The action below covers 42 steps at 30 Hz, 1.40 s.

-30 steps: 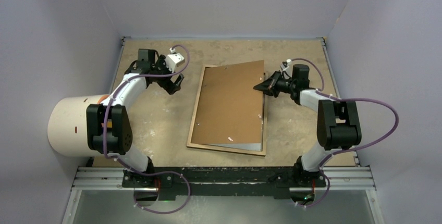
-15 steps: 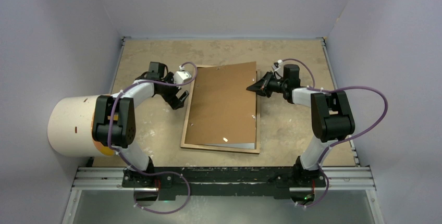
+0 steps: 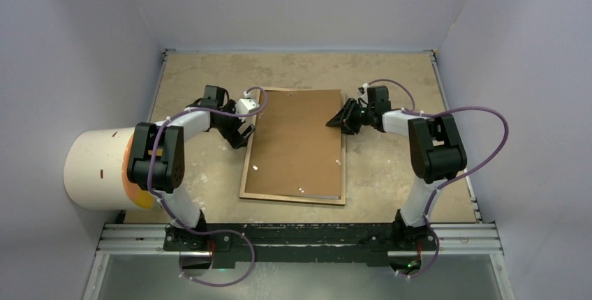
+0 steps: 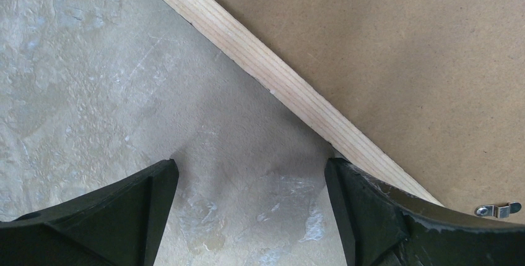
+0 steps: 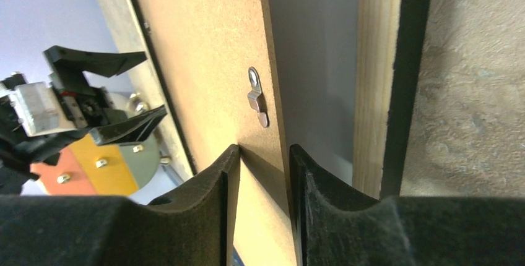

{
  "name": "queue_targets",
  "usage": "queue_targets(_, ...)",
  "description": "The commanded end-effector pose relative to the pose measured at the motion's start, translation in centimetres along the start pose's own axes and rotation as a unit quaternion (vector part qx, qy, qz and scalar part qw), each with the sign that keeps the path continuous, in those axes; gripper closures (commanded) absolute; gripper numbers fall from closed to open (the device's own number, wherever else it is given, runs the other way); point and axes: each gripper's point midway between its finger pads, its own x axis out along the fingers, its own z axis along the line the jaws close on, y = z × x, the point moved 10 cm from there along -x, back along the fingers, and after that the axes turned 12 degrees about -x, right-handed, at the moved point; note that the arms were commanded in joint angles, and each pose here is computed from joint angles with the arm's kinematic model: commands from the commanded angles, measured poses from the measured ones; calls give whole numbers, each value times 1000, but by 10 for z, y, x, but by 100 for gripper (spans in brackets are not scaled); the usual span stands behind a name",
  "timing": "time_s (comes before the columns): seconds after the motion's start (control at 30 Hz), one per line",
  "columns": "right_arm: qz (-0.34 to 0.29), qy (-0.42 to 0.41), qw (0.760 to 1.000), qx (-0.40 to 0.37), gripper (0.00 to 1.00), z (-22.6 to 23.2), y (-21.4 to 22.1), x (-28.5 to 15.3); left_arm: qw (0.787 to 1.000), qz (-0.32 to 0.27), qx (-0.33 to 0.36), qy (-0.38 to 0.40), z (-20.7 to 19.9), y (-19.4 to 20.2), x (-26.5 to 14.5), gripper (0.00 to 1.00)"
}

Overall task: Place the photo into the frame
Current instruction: Turn over the photo frame item on the photo frame.

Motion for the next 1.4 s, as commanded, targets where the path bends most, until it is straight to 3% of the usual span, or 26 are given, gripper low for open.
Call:
queue_targets(0.0,9,28,999,-33,54,13,-2,2,1000,-16,19,0,-2,-5,-3,5)
queue_targets(0.17,6,56,997,-58,36,23,-5,-3,1000,-17,21,-1,-3,-5,-4,5)
queue_targets(0.2,3,57,996,-62,27,26,-6,-4,1000,-17,21,-1,-2,-5,-4,5)
queue_targets(0.23,2,57,996,-68,8,29,-6,-5,1000,-17,21,-1,-3,-5,-4,5)
queue_targets(0.27,3,60,996,-73,2,32,-7,-6,1000,-17,21,-1,-3,-5,-4,5)
queue_targets(0.7,18,111,987,-112,1,50,-7,0,999,-18,27,-8,-2,-7,-8,5)
queue_targets(1.37,48,290,933,-207,1,80,1,4,999,-13,32,-15,0,-8,-10,5)
